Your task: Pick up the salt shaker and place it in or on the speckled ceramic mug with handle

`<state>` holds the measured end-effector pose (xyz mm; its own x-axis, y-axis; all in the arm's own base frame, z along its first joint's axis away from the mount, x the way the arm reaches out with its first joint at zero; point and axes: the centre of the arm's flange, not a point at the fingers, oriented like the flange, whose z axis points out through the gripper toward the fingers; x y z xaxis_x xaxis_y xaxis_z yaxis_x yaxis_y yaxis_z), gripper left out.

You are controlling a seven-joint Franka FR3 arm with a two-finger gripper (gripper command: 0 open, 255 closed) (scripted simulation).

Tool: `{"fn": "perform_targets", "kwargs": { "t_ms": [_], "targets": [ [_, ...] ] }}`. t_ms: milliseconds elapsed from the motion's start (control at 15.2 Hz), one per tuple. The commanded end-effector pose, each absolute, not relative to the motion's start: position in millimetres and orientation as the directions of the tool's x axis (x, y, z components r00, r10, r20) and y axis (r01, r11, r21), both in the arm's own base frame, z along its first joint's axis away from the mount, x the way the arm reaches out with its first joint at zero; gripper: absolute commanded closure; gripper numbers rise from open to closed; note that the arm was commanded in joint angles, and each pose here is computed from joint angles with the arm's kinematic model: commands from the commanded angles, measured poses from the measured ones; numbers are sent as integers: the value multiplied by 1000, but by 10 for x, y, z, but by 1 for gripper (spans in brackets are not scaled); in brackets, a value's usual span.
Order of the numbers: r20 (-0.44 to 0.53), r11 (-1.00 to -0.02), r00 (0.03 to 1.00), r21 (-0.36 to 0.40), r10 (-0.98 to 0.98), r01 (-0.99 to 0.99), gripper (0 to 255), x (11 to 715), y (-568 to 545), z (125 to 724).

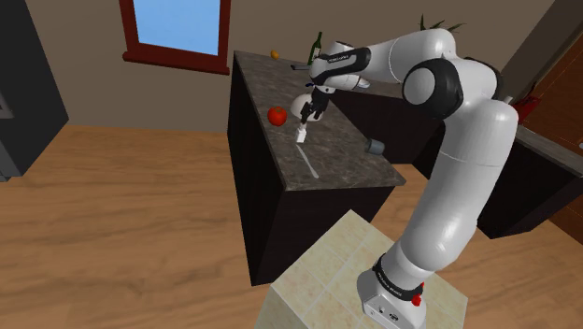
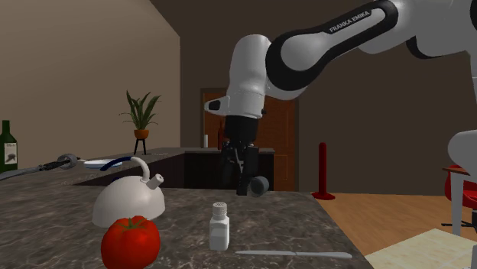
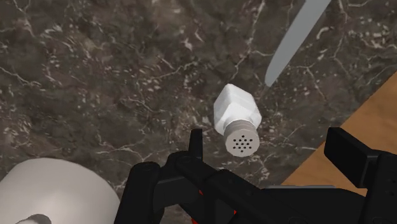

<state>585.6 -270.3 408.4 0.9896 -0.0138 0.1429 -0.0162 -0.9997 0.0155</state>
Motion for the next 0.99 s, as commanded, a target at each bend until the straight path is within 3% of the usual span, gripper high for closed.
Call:
{"fn": "perform_targets", "kwargs": {
  "t_ms": [0, 462, 924],
  "targets": [
    [141, -1000, 990, 12, -12, -14, 0, 5942, -2786, 3988],
    [141, -1000, 990, 12, -12, -14, 0, 5998, -2792, 3592],
    [141, -1000, 990, 12, -12, -14, 0, 5998, -2792, 3592]
  ]
}}
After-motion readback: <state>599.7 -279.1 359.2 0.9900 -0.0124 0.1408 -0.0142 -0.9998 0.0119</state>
